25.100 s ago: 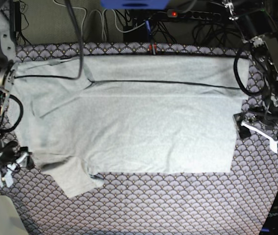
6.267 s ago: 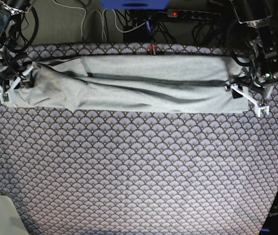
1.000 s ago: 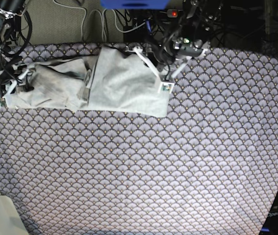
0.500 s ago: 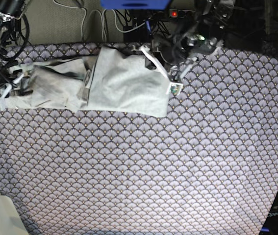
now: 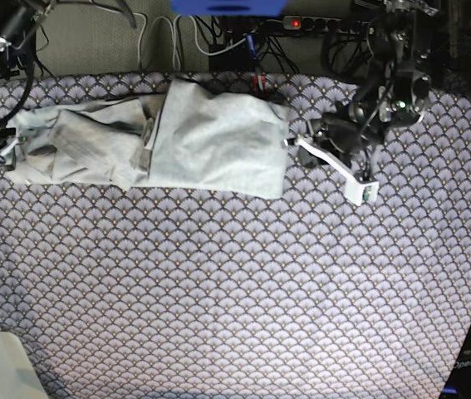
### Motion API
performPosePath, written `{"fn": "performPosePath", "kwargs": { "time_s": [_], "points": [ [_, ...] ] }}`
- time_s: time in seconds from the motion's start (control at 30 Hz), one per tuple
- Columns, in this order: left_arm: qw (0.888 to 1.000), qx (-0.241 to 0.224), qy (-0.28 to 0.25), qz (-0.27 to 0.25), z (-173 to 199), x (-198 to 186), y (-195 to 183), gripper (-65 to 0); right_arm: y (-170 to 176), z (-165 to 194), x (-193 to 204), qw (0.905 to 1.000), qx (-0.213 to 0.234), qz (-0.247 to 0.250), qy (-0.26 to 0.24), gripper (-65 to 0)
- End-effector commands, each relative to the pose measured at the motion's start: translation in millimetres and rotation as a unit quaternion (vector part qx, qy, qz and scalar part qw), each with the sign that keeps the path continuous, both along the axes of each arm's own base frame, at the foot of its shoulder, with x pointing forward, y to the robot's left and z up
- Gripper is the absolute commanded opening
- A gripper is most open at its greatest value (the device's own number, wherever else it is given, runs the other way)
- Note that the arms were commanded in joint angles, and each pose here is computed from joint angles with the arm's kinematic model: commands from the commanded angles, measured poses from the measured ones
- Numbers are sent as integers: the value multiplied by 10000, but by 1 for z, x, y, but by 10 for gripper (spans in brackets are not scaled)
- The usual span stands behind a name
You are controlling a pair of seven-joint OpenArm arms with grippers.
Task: Fold the T-shirt properly
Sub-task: 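Release the folded end and move the left gripper away to the side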
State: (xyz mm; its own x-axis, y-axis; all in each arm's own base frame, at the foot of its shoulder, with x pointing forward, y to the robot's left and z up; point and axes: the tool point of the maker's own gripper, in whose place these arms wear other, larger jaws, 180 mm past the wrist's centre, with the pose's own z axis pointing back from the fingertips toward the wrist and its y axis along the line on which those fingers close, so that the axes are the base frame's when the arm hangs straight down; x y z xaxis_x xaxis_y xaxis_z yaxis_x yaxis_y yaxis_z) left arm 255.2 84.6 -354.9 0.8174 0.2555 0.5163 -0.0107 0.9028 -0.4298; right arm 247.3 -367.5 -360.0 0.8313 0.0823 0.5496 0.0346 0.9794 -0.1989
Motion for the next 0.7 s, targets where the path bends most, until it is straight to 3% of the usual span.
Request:
{"fn": "performPosePath", "kwargs": {
  "time_s": [0.0, 0.17, 0.5, 0.67],
  "points": [
    [9999, -12, -129, 9, 7, 4, 1, -646, -13, 16, 5, 9997, -159, -100, -132, -306],
    [9997, -12, -244, 9, 13, 12, 1, -646, -18, 21, 1, 9994, -101, -302, 102, -303],
    [9998, 16, -166, 52, 6, 17, 4, -646, 17, 25, 15, 9959, 845, 58, -317, -303],
    [9998, 16, -166, 52, 6, 17, 4, -646, 17, 5, 12, 9934, 1142, -48, -129, -303]
  ]
}}
